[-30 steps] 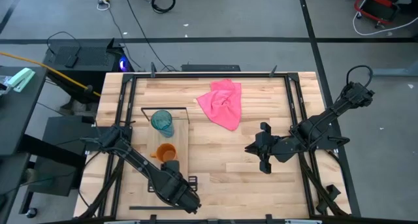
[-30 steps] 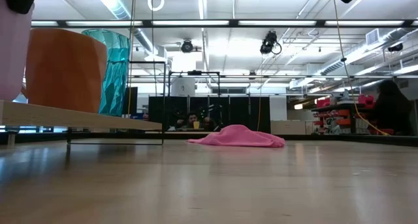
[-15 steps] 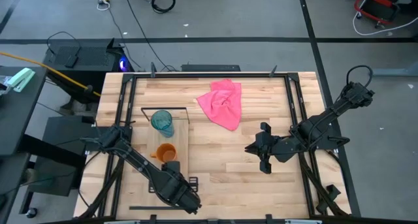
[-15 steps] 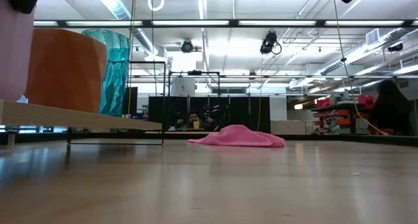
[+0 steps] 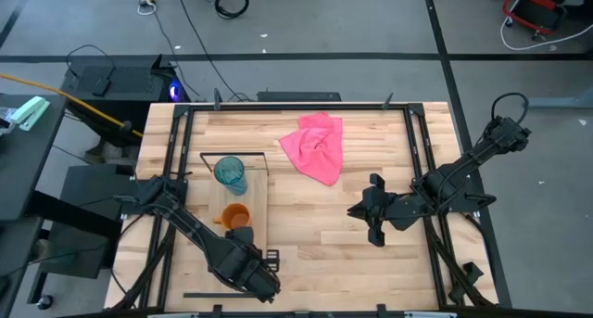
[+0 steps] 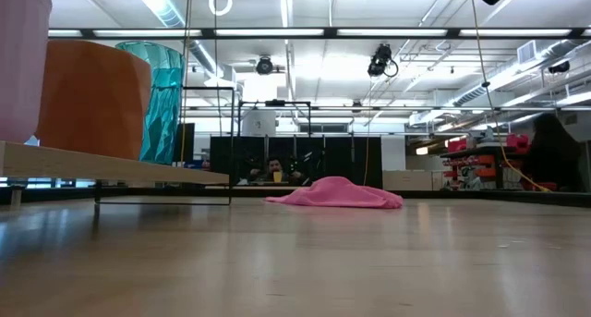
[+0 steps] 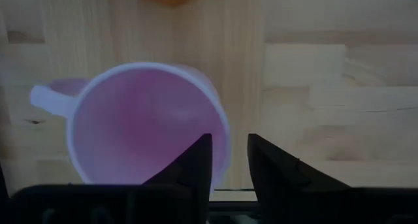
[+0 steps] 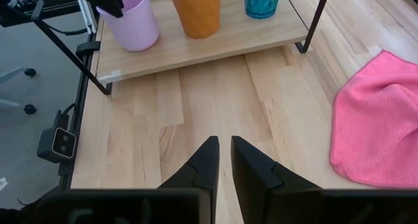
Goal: Stack small to large cups/mugs on shelf
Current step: Put the purple cup on the shelf
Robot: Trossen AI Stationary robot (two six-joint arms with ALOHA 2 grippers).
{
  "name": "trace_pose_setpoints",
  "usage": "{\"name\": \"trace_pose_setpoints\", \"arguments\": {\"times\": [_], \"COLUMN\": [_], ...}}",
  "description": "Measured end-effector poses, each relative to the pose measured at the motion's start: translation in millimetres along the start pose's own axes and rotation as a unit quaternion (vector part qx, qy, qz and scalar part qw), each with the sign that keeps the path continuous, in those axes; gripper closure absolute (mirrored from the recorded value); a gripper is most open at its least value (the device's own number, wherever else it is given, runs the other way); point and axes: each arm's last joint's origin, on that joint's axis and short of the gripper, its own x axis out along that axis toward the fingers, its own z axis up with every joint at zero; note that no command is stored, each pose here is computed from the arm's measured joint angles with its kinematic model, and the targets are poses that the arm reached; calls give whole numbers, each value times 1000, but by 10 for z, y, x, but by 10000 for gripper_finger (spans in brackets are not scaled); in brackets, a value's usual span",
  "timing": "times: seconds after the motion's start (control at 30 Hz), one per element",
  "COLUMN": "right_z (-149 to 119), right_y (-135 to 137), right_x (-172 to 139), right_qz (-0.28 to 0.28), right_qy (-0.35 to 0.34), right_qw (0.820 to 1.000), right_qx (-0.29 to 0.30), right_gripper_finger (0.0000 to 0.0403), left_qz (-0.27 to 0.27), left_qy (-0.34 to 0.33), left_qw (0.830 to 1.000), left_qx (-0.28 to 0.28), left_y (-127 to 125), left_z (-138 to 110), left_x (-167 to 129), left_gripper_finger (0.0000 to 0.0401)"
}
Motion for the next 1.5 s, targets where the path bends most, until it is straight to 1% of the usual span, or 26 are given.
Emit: {"name": "trace_pose_setpoints", "arguments": {"times": [0.2,0.37,0.47,0.57,0.67,0.73,0.8,0.87,0.97,1.1,1.17,1.27,1.33,1.37,1.4,1.43,1.5], "right_z": [0,0,2,18,53,74,94,115,181,303,333,324,338,350,379,422,506], "right_y": [-1,0,2,16,66,106,132,150,147,77,34,-12,-23,-21,-17,-3,52], "right_x": [0,0,0,7,89,189,318,463,679,996,1189,1481,1655,1736,1818,1889,2028], "right_qz": [0,0,1,11,28,44,58,71,82,101,116,123,120,120,124,132,151], "right_qy": [0,0,-1,-5,-13,-11,-6,-1,-16,-48,-54,-46,-35,-29,-25,-24,-19], "right_qw": [1000,1000,1000,1000,999,998,997,995,993,983,978,974,974,975,975,974,973], "right_qx": [0,0,8,26,35,40,51,65,88,144,166,186,189,187,185,181,175], "right_gripper_finger": [355,355,355,357,363,372,384,396,395,394,398,398,398,399,400,400,400], "left_qz": [-48,-96,-132,-173,-206,-221,-227,-219,-193,-172,-167,-152,-137,-137,-134,-130,-126], "left_qy": [-12,-35,-62,-107,-166,-215,-265,-311,-357,-384,-394,-402,-404,-404,-405,-406,-409], "left_qw": [999,995,989,977,959,941,921,899,871,848,837,818,811,808,803,796,790], "left_qx": [1,14,36,64,103,137,175,216,276,322,343,383,401,405,416,429,438], "left_y": [60,106,133,164,191,221,242,269,329,441,497,597,666,680,693,715,740], "left_z": [74,161,238,352,503,625,744,866,1067,1287,1347,1410,1445,1455,1465,1479,1509], "left_x": [-200,-368,-482,-620,-762,-871,-963,-1045,-1172,-1330,-1393,-1470,-1493,-1507,-1520,-1534,-1557], "left_gripper_finger": [285,280,280,284,289,291,290,289,291,297,301,307,312,314,316,318,321]}}
